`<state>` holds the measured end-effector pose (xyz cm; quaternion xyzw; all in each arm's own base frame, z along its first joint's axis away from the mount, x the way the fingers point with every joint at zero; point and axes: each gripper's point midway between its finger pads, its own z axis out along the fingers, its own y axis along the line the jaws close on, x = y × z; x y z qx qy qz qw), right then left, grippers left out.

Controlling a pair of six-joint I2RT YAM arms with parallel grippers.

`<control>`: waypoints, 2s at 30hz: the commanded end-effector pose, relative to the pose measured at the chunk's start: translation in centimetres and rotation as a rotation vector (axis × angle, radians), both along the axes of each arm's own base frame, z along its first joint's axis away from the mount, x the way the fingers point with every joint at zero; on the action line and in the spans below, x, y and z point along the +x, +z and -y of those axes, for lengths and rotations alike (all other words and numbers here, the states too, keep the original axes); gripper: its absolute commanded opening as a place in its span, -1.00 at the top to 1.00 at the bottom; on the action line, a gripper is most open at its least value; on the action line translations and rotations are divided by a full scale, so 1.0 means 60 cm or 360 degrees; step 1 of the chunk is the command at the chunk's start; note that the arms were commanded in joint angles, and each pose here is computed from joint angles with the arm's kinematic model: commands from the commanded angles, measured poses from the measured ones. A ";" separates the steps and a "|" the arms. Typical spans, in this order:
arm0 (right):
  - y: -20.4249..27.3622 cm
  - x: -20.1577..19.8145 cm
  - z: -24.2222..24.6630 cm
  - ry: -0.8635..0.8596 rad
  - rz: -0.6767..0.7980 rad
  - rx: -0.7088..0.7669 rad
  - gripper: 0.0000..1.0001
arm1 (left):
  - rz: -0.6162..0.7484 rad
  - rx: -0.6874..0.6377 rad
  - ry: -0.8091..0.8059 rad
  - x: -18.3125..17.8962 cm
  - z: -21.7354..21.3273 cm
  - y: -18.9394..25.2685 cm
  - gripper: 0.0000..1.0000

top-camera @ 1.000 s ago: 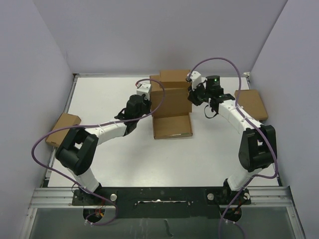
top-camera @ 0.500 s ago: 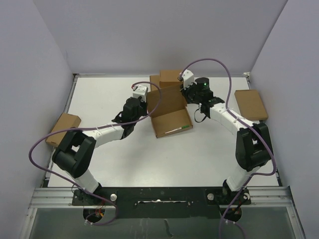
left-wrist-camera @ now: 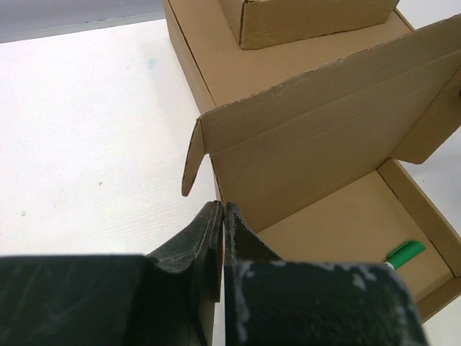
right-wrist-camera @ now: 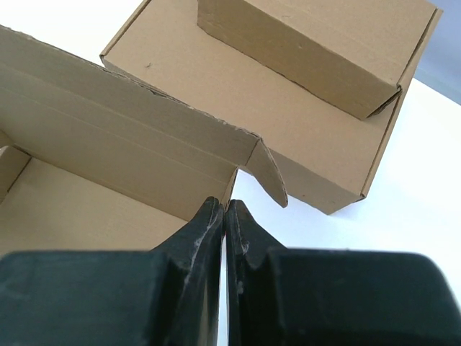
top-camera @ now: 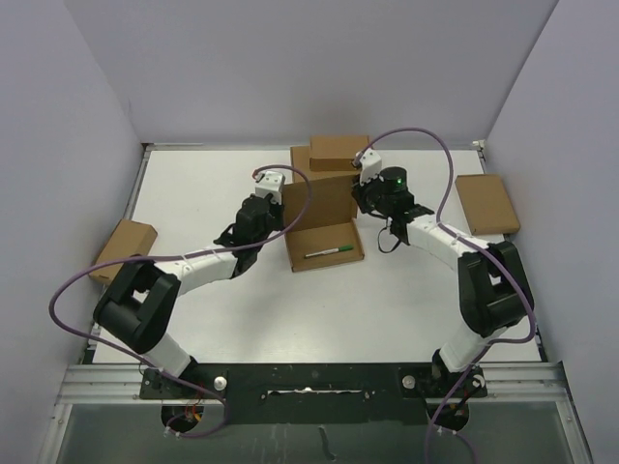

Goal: Fold the paper box

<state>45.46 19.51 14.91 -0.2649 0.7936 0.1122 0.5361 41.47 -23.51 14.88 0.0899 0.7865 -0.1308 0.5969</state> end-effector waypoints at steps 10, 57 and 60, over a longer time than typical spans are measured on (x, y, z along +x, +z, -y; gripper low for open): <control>0.069 -0.065 -0.086 0.0220 0.0100 0.0255 1.00 | 0.0077 -0.0174 -0.0145 -0.058 0.053 0.053 1.00; 0.003 -0.202 -0.061 0.0063 -0.0174 0.0339 0.78 | 0.0035 -0.0117 -0.0101 -0.177 0.062 0.006 1.00; 0.000 -0.207 -0.059 0.0066 -0.0170 0.0338 0.78 | 0.0033 -0.0104 -0.0103 -0.180 0.061 0.006 1.00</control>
